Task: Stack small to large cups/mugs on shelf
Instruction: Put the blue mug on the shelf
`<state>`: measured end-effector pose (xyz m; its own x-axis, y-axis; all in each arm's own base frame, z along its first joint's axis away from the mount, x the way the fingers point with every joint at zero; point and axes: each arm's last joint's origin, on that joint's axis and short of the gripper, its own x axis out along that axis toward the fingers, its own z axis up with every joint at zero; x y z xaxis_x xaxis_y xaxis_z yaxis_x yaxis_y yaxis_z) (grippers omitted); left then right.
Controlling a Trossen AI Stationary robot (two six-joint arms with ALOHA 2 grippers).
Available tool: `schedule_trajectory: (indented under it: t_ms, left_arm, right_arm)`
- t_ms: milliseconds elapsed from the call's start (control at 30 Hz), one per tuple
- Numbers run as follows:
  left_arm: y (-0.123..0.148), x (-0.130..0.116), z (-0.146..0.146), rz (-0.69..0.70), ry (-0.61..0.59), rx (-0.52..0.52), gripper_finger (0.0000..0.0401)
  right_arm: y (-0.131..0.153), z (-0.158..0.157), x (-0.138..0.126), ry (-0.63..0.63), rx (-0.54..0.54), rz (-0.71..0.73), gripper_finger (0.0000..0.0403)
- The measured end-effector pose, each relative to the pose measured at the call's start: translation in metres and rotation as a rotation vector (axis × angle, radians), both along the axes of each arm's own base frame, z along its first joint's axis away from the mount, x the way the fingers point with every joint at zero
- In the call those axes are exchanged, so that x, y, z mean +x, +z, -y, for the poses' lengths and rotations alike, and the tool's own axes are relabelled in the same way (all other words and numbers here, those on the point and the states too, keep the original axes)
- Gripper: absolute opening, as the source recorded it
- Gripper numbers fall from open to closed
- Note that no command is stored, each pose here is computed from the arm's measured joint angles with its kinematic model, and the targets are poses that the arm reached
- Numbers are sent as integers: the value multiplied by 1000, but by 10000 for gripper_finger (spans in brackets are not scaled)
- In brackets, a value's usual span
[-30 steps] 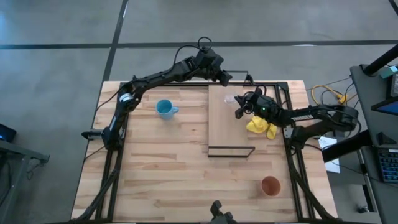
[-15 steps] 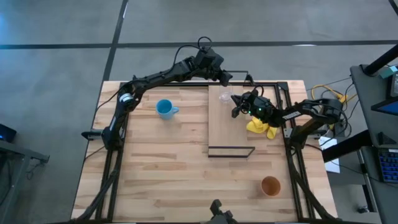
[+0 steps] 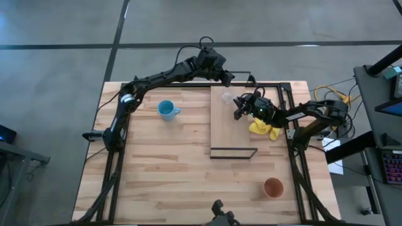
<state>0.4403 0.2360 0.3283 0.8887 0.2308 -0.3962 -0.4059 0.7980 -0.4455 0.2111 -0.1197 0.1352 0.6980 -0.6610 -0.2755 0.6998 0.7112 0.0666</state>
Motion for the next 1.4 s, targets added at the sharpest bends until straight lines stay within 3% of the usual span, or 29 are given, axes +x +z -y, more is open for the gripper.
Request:
schedule_trajectory:
  t_ms: [500, 733, 967, 1133, 1400]
  left_arm:
    - [3, -2, 0, 3, 3, 0, 89]
    - [24, -18, 8, -20, -4, -7, 89]
    - [44, -51, 27, -201, -62, 10, 89]
    - [55, -76, 43, -318, -75, -55, 89]
    - [56, -113, 74, -623, -66, -165, 81]
  right_arm:
    - [33, -5, -9, 3, -59, 92, 70]
    - [60, -17, -29, 46, 13, 159, 72]
    - [82, -37, -56, 197, 103, 210, 69]
    - [87, -47, -74, 195, 171, 222, 70]
    - [89, -57, -92, 180, 218, 231, 63]
